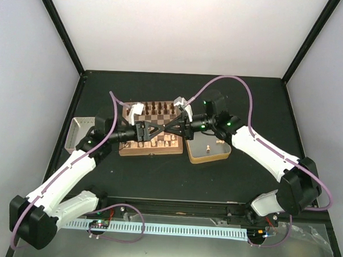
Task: Set up the chess pieces on the board
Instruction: Place the chess piece on the chessboard.
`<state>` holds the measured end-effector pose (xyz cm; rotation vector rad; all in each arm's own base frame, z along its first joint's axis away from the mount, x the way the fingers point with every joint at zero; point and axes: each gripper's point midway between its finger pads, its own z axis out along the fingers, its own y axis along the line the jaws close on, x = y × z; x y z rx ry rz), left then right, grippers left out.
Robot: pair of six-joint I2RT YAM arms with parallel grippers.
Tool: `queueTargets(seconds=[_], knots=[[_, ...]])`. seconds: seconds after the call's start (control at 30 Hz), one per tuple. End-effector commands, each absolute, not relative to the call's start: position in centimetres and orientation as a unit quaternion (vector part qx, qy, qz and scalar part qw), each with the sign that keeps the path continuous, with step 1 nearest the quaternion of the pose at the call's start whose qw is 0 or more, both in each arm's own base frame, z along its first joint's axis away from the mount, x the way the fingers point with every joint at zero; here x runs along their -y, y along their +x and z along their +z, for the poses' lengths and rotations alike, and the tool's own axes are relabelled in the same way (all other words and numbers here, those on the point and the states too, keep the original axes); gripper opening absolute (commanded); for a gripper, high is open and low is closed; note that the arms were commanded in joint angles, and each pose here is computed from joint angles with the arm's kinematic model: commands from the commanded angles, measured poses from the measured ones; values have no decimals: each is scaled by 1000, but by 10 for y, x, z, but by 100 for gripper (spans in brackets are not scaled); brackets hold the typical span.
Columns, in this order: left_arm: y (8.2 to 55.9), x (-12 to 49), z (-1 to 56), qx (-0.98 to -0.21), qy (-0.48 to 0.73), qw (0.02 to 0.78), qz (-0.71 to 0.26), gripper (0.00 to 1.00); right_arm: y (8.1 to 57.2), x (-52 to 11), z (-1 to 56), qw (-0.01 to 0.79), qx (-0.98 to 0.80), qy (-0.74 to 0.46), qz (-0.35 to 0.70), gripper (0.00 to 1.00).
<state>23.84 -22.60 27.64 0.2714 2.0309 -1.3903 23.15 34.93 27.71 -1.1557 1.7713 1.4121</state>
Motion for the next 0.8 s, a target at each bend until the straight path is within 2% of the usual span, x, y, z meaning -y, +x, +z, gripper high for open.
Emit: queueTargets(seconds=[0.0,0.13,0.33,0.6,0.77], knots=[[236,236,281,-776,51,244,-580,60,214,-353,292,300,-627,-477,537,2],[234,240,278,-754,22,213,-621,49,211,-355,290,303,-622,-487,533,1],[235,240,282,-748,19,218,-626,46,211,-359,281,301,-629,-494,519,1],[235,242,275,-753,4,191,-630,33,207,-367,281,297,-621,-509,517,1],[230,242,274,-753,8,184,-631,17,214,-372,276,303,-632,-504,504,1]])
